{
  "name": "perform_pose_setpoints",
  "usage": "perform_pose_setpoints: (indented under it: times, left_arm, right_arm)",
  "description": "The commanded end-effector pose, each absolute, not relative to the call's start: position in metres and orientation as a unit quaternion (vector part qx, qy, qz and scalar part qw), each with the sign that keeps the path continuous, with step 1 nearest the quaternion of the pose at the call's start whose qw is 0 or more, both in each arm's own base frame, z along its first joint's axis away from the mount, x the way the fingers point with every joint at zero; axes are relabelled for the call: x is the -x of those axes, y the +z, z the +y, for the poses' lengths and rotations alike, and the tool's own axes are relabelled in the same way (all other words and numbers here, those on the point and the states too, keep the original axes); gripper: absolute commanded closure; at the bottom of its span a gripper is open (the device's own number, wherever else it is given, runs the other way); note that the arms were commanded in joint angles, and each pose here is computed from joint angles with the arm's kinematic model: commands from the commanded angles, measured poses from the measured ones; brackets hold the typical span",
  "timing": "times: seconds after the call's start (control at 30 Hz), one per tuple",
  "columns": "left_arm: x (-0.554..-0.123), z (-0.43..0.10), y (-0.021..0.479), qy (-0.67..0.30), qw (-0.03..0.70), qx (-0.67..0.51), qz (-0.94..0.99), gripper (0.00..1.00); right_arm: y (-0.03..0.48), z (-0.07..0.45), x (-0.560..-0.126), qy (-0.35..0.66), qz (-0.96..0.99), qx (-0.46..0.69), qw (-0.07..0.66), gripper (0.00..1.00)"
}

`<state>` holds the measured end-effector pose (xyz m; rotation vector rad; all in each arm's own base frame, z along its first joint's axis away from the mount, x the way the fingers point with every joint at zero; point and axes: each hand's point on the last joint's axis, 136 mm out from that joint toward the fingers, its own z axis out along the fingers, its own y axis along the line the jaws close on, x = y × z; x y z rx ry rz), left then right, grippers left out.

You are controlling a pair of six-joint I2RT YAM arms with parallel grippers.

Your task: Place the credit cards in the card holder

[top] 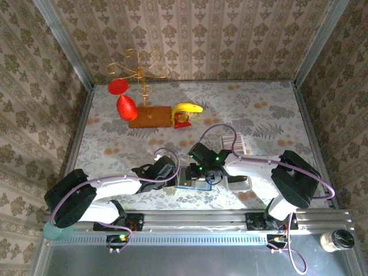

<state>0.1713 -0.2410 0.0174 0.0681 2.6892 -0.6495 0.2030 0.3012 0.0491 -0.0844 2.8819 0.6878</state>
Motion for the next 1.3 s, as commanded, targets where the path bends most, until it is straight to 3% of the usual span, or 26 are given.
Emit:
perform_pose_setpoints:
  times: [0.0, 0.5, 0.93, 1.27]
  left_arm:
    - [-0.156, -0.242, 0.007, -0.237, 0.157, -0.029, 0.958, 0.92]
    - [-0.154, -0.244, 0.007, -0.239, 0.155, -0.033, 0.958, 0.92]
    - [-0.153, -0.246, 0.005, -0.24, 0.153, -0.034, 0.958, 0.93]
    - [-0.152, -0.243, 0.005, -0.237, 0.154, -0.032, 0.959, 0.94]
  right_arm:
    - [0.052, 0.283, -0.196, 0.201, 0.974, 0.032, 0.095, 0.57]
    - [0.037, 0.243, -0.171, 0.134, 0.987, 0.006, 0.091, 0.51]
    - [0.017, 0.257, -0.172, 0.149, 0.986, -0.003, 0.075, 0.5]
    - [0.014, 0.279, -0.178, 0.189, 0.979, -0.017, 0.074, 0.42]
